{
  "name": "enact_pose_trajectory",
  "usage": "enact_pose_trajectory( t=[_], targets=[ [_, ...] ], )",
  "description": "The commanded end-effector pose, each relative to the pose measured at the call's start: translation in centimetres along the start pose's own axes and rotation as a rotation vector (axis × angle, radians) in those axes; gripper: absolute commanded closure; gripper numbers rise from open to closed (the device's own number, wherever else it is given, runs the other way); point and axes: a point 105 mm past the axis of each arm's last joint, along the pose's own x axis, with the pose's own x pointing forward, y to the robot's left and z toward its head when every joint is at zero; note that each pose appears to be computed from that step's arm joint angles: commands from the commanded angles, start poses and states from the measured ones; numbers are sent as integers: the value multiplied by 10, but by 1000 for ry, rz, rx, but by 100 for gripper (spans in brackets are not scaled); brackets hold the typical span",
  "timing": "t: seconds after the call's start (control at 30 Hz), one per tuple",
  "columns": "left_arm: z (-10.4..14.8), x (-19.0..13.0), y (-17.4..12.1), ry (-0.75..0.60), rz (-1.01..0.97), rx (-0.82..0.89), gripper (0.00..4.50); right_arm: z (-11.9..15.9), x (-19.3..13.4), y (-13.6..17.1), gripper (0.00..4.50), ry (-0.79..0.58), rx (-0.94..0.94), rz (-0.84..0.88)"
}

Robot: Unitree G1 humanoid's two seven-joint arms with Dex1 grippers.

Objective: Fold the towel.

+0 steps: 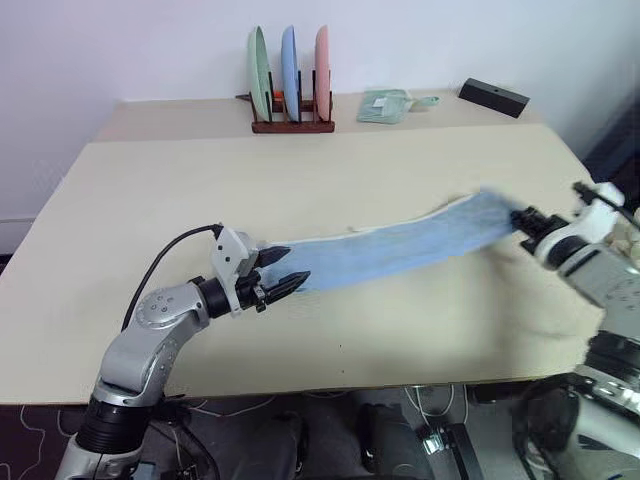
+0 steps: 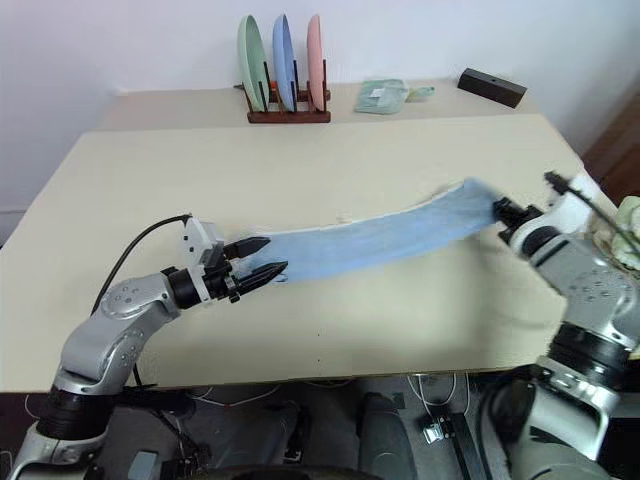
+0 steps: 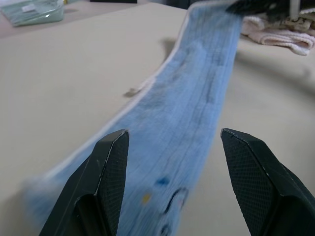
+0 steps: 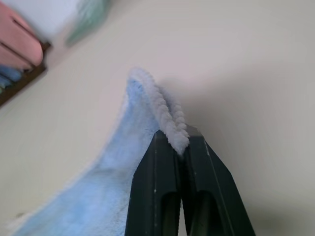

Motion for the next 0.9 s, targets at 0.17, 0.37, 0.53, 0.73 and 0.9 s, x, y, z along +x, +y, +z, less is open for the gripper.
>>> enact_pose_trajectory(
  t=[0.17,0.37,0.53,0.73,0.9],
  targets=[
    [10,4,1,-28,-20,49,147,-32,-8,102,445,70,-688,484],
    [9,4,2,-30,-10,51,147,-86,-1,130,445,174,-906,633],
    [7,-1,2,-25,16,51,147,-105,4,131,445,234,-916,658],
    [3,-8,3,-12,47,39,147,-108,-12,126,208,280,-947,754],
    [0,-12,0,-12,66,-1,147,-68,-39,126,117,185,-882,865]
  ],
)
